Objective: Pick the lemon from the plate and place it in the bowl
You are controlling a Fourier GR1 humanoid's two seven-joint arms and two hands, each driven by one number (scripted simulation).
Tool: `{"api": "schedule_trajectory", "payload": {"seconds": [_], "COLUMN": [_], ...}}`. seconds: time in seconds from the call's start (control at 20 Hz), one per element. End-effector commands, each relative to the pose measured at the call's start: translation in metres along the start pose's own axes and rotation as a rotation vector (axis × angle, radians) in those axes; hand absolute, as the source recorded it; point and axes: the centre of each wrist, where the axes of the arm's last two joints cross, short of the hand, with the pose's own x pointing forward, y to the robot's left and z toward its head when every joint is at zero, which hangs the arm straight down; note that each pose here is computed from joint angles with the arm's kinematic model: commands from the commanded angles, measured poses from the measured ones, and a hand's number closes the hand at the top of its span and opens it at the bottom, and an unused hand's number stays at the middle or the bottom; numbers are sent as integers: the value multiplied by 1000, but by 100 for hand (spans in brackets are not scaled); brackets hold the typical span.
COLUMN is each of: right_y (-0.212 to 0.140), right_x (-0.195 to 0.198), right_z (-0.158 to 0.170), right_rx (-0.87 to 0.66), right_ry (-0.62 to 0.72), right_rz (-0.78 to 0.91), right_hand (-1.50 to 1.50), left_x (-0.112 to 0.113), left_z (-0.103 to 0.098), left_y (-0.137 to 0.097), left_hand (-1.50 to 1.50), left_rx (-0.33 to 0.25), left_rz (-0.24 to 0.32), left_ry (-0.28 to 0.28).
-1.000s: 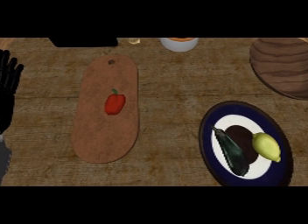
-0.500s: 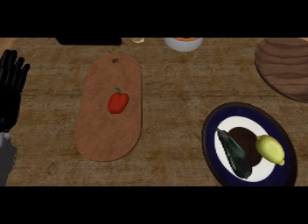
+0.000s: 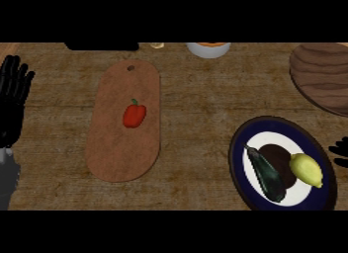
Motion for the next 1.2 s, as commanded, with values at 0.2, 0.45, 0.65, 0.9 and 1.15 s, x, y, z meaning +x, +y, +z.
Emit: {"api": "schedule_trajectory", "payload": {"seconds": [0.2,0.45,0.65,0.9,1.15], "right_y": [26,4,29,45,51], "right_x": [-30,-47,-50,-32,-54], "right_z": [-21,-39,-40,-73,-66], "right_rx": [47,-9,9,24,65], "right_ry": [3,-18,-66,-100,-47], "right_rz": [-39,-50,-47,-48,-26], "right_hand": [-150,-150,-150,-150,-150], "left_x": [3,25,22,-16,9], "left_z": [10,-5,3,14,10], "left_y": [-13,-3,10,-8,-3], "left_hand": [0,0,0,0,0], "left_rx": [14,-3,-10,10,2], "left_rz": [-7,6,-2,-16,1], "left_ry": [1,2,11,13,3]}}
